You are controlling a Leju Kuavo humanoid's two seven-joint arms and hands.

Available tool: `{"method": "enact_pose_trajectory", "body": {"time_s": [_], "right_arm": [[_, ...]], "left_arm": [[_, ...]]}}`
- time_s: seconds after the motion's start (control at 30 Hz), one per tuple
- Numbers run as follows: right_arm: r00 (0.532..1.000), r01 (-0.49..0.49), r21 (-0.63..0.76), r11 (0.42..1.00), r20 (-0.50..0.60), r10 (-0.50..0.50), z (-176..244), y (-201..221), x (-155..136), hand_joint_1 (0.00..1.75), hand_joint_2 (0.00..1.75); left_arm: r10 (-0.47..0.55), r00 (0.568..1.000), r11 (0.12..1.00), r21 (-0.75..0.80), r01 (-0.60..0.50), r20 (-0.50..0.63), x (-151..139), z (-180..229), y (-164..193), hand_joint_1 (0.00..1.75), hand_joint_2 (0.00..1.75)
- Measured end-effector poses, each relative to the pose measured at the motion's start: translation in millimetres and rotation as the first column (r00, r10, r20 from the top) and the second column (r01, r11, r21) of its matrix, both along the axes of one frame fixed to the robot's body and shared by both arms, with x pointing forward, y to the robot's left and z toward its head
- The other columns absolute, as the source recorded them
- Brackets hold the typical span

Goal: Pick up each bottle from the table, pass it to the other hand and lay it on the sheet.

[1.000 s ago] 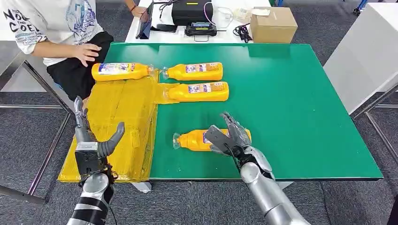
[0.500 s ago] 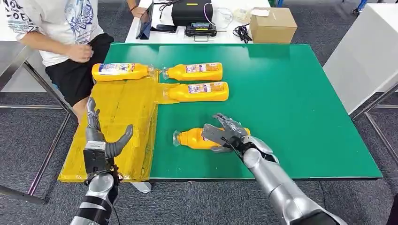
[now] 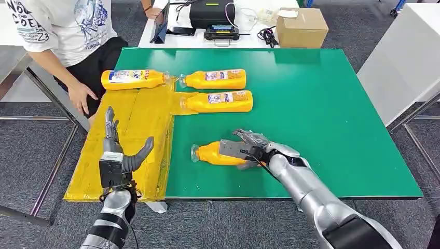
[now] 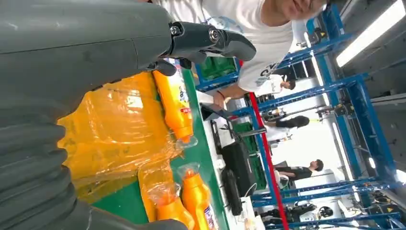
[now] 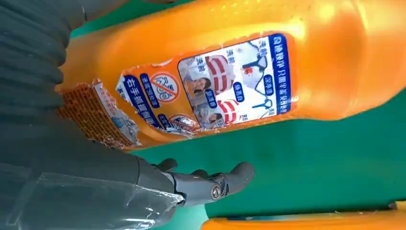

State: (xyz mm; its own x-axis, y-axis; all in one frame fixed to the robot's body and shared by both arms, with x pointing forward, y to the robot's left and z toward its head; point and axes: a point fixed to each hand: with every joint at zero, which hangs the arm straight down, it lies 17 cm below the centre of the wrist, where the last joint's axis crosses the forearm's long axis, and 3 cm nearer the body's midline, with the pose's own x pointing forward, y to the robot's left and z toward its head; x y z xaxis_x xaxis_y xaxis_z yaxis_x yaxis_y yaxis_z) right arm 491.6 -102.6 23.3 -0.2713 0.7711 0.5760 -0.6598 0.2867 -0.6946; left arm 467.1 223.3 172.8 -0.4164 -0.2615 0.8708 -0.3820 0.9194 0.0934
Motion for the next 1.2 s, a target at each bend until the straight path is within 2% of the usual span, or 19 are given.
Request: {"method": "enact_pose_trajectory", "body": {"time_s": [0.2, 0.33, 0.5, 0.57, 0.6, 0.77, 0.93, 0.97, 1.07, 1.2], "right_arm": [[1.0, -0.018, -0.134, 0.991, -0.015, 0.016, -14.4, -13.4, 0.4, 0.0, 1.75], [0.999, -0.021, -0.285, 0.958, 0.032, 0.031, -25.0, -27.2, 4.0, 0.0, 1.75], [0.996, -0.031, -0.368, 0.929, 0.062, 0.058, -31.0, -31.6, 4.2, 0.0, 1.75], [0.994, -0.026, -0.407, 0.913, 0.085, 0.067, -32.1, -34.3, 6.1, 1.57, 1.75], [0.992, -0.024, -0.428, 0.903, 0.1, 0.073, -32.7, -34.7, 6.8, 1.75, 1.75], [0.989, -0.053, -0.466, 0.883, 0.099, 0.112, -37.3, -32.0, 3.4, 1.75, 1.75], [0.988, -0.064, -0.455, 0.888, 0.095, 0.119, -39.1, -30.0, 2.1, 1.75, 1.75], [0.988, -0.057, -0.431, 0.901, 0.103, 0.112, -36.8, -26.9, 2.8, 1.75, 1.75], [0.985, 0.026, -0.229, 0.973, 0.169, 0.014, -21.7, -13.3, 7.1, 1.75, 1.75], [0.977, 0.081, -0.081, 0.993, 0.204, -0.063, -8.9, -5.8, 4.0, 1.75, 1.75]], "left_arm": [[-0.005, 1.0, 0.999, -0.036, 0.004, -0.01, 0.6, -3.3, -0.7, 0.0, 1.75], [-0.009, 1.0, 0.999, -0.052, 0.008, -0.015, 0.7, -4.7, -3.5, 0.0, 1.75], [-0.01, 1.0, 0.998, -0.058, 0.009, -0.016, 0.5, -4.5, -5.8, 0.0, 1.75], [-0.011, 1.0, 0.998, -0.06, 0.01, -0.016, 0.5, -4.3, -6.7, 0.0, 1.75], [-0.011, 1.0, 0.998, -0.06, 0.01, -0.015, 0.5, -4.2, -6.9, 0.0, 1.75], [-0.019, 1.0, 0.998, -0.065, 0.018, -0.015, 0.9, -4.0, -8.7, 0.0, 1.75], [-0.034, 0.999, 0.998, -0.056, 0.034, -0.012, 1.8, -2.3, -13.8, 0.0, 1.75], [-0.036, 0.999, 0.998, -0.057, 0.035, -0.011, 2.1, -1.7, -14.3, 0.0, 1.75], [-0.041, 0.999, 0.997, -0.063, 0.04, -0.012, 1.9, -1.9, -16.3, 0.0, 1.75], [-0.04, 0.999, 0.997, -0.064, 0.038, -0.016, 0.5, -4.1, -16.2, 0.0, 1.75]]}}
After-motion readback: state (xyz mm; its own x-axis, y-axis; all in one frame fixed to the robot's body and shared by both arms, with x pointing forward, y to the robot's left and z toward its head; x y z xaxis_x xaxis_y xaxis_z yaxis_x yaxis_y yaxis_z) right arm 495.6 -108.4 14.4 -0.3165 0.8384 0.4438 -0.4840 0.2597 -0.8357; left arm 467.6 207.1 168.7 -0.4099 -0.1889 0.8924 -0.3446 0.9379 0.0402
